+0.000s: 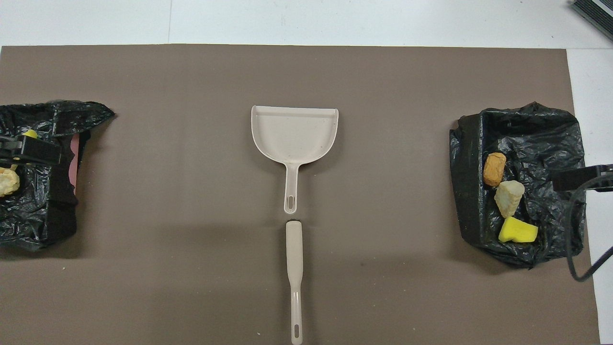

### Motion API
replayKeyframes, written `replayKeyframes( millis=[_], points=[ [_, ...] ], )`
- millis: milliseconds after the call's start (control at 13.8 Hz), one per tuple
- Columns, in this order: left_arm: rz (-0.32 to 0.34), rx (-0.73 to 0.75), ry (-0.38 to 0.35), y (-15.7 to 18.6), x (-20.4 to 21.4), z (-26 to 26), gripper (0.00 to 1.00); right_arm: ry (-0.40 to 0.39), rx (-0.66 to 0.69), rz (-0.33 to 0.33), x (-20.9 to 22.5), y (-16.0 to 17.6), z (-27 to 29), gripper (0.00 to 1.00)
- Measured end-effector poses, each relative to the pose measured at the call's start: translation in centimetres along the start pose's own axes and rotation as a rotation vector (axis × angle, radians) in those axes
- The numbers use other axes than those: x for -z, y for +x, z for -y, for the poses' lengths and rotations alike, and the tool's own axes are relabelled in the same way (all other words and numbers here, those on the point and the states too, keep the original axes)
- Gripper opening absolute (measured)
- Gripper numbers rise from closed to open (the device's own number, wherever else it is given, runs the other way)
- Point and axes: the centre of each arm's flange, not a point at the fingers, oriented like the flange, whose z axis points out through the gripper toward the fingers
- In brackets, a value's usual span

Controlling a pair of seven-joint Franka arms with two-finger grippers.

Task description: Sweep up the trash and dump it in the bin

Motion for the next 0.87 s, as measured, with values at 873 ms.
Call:
replayKeyframes(
  millis=[873],
  points=[
    [0.012, -0.007, 0.034, -0.54, -0.43, -0.08, 1.00, 0.000, 0.000, 0.000, 0.00, 0.00, 0.00, 1.00]
  ],
)
